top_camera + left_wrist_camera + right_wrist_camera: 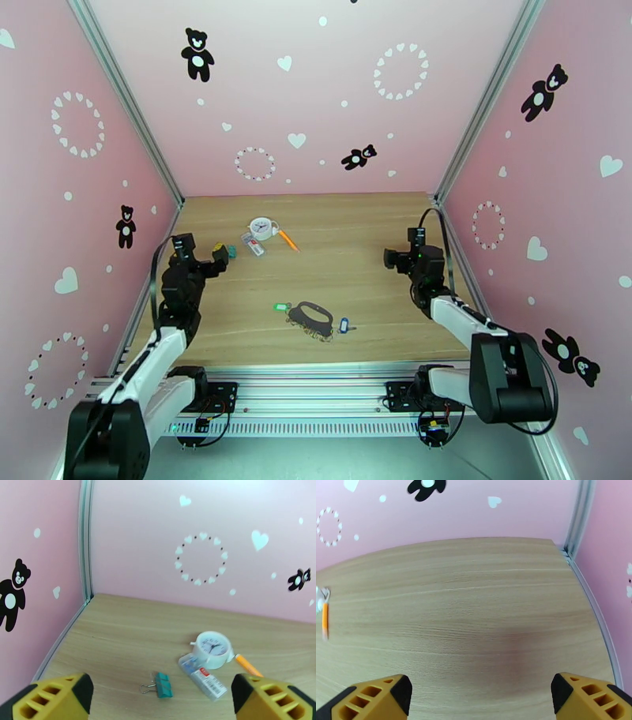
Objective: Remove the keys from the keyring
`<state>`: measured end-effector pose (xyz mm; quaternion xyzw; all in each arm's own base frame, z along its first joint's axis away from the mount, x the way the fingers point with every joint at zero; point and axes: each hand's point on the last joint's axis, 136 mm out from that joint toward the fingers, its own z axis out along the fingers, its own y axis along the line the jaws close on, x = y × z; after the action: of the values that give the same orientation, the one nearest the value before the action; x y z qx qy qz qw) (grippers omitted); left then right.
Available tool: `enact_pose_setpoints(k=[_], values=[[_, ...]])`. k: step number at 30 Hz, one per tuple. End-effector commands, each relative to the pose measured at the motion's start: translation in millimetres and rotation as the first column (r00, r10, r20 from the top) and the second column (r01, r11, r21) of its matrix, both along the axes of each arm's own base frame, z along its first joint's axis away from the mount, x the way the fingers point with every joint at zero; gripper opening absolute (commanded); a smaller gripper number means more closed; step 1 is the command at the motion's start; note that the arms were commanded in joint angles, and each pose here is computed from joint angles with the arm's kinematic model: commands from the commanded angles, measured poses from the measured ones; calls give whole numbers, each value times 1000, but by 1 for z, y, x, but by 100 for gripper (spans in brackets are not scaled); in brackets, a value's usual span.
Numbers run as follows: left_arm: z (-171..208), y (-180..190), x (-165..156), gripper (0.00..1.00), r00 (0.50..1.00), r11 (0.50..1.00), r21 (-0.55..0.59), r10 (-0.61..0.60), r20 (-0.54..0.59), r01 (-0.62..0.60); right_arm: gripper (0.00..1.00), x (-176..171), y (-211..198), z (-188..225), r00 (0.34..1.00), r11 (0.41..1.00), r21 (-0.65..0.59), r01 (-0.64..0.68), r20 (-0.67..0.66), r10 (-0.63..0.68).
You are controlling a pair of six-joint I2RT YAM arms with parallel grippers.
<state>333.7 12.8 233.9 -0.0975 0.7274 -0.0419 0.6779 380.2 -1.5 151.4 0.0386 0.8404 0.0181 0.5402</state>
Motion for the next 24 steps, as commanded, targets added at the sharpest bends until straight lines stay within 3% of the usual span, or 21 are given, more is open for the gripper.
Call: enact_pose_setpoints(k=[1, 4, 10, 18, 24], values=[[-3, -2, -15, 99, 998, 981, -195, 9, -57, -20, 99, -26, -13, 4, 978, 965, 180, 188, -125, -167], [-7, 1, -21, 98, 997, 951, -306, 36, -61, -53, 99, -48, -22, 1, 939, 915, 246, 320, -209, -272], [-24, 0, -18, 99, 976, 908, -399, 42, -212, -126, 99, -65, 6, 17, 975, 935, 314, 166, -194, -108], [-12, -48, -25, 99, 960, 921, -382, -168, -225, 72, 99, -89, 47, 11, 960, 919, 392, 36, -269, 77], [-23, -121, -44, 99, 866, 875, -395, -409, -288, 281, 99, -111, 94, -15, 882, 910, 413, -44, -412, 229]])
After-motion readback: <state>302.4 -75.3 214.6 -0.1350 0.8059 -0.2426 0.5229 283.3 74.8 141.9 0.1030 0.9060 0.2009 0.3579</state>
